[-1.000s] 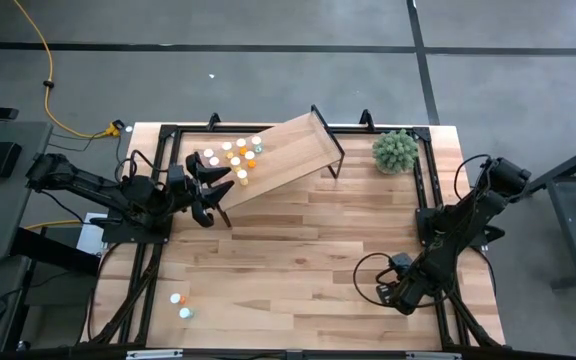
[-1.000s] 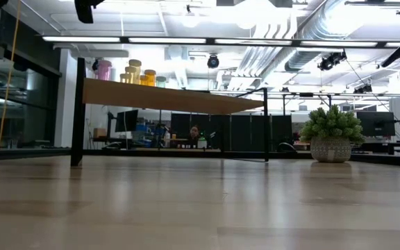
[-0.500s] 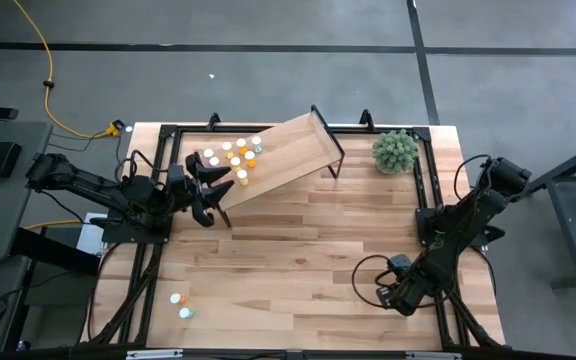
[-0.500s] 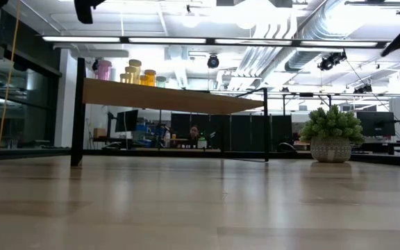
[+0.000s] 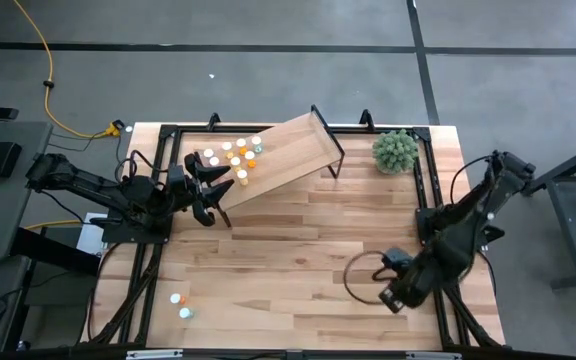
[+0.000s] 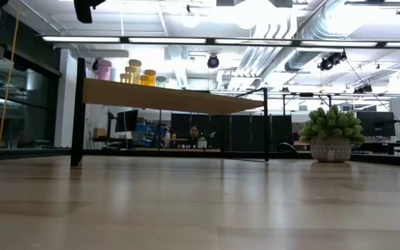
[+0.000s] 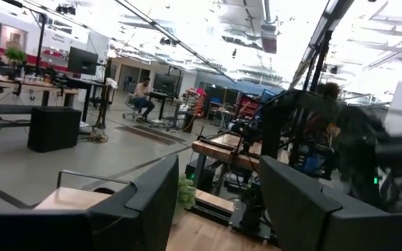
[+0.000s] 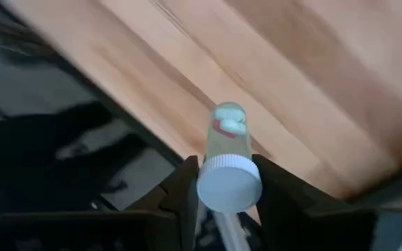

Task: Pick and place medicine bottles onto shelf by color
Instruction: Put the right blue pill bottle on the shelf aligned with the other blue pill bottle

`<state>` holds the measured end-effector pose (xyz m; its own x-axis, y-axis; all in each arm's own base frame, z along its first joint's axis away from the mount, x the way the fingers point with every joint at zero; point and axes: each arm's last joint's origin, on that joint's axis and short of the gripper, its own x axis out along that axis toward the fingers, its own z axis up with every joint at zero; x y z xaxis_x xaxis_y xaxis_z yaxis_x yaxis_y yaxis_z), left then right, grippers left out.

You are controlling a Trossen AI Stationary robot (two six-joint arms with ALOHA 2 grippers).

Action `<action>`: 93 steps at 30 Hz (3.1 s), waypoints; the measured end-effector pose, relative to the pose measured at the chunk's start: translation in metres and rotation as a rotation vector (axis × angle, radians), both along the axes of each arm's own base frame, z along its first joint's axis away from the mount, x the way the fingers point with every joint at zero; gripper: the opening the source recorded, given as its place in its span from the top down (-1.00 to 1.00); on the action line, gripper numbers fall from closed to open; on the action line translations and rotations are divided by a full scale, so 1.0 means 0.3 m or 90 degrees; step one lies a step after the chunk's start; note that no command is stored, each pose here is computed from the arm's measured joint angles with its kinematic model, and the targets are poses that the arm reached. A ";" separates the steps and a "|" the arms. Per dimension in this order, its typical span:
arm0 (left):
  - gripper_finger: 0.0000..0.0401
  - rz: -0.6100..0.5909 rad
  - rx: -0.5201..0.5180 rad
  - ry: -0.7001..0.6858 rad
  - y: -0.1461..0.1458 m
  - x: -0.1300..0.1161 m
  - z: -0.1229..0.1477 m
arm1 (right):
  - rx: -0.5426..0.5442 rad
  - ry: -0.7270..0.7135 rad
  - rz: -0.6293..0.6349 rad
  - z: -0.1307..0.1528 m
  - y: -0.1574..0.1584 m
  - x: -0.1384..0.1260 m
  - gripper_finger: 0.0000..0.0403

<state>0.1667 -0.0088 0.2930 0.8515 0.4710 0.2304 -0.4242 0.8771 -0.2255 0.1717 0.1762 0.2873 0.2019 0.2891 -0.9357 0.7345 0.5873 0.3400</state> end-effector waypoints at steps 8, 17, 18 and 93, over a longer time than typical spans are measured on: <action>0.06 0.000 -0.005 -0.034 0.001 -0.005 0.016 | -0.146 -0.179 0.010 0.309 -0.280 0.202 0.47; 0.06 -0.013 -0.022 -0.059 -0.001 -0.008 0.023 | -0.308 -0.226 0.045 0.439 -0.606 0.486 0.47; 0.06 -0.015 -0.027 -0.062 -0.001 -0.008 0.023 | -0.316 -0.226 0.040 0.441 -0.638 0.516 0.47; 0.06 -0.042 -0.099 -0.082 -0.008 -0.003 0.013 | -0.214 0.039 0.028 0.151 -1.132 0.549 0.26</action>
<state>0.1657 -0.0111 0.2971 0.8500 0.4538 0.2676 -0.3263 0.8523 -0.4088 0.3365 -0.1634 0.3327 0.1358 -0.0296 -0.9903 0.7187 0.6910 0.0779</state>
